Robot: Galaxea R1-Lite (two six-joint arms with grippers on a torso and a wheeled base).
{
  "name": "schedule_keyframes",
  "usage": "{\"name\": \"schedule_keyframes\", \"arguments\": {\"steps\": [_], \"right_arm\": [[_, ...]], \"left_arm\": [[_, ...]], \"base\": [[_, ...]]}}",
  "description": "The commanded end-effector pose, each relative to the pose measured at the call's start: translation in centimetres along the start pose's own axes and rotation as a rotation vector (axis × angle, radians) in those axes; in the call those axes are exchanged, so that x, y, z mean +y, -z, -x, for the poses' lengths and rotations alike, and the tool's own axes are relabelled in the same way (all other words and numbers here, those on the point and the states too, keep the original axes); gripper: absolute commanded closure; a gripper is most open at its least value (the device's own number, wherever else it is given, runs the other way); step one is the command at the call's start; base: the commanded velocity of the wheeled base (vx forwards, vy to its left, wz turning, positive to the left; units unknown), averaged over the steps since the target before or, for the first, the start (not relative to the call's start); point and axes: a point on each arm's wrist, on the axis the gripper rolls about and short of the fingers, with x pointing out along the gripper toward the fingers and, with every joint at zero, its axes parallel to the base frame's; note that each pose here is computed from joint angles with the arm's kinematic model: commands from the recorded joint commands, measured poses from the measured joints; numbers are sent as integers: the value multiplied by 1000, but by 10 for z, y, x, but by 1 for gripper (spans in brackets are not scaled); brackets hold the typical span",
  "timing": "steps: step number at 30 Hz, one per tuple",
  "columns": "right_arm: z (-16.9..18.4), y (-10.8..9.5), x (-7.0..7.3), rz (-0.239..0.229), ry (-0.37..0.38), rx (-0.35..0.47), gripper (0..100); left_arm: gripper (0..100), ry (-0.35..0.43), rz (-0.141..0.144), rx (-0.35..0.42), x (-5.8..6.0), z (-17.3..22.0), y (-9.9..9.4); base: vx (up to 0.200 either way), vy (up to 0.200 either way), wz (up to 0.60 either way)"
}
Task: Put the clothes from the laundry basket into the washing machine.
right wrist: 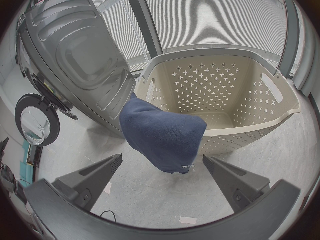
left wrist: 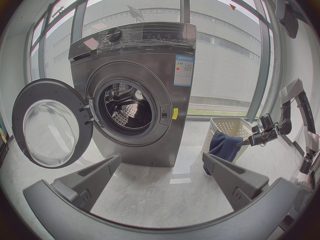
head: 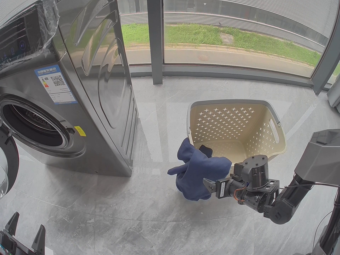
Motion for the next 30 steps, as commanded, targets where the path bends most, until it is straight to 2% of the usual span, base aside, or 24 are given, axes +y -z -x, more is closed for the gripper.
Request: {"name": "schedule_keyframes", "arguments": {"steps": [1, 6, 10, 23, 24, 30], "right_arm": [[-15, 11, 2, 6, -5, -1, 0], [-23, 16, 3, 4, -9, -15, 0], [-27, 11, 9, 2, -26, -43, 0], [-39, 13, 13, -3, -34, -55, 0], [-39, 13, 14, -3, -38, -57, 100], [-41, 12, 15, -5, -50, -91, 100]], "left_arm": [[0, 0, 0, 1, 0, 0, 5], [0, 0, 0, 1, 0, 0, 5], [0, 0, 0, 1, 0, 0, 5], [0, 0, 0, 1, 0, 0, 5], [0, 0, 0, 1, 0, 0, 5], [0, 0, 0, 1, 0, 0, 5]], "base": [[0, 0, 0], [0, 0, 0], [0, 0, 0], [0, 0, 0], [0, 0, 0], [0, 0, 0]]}}
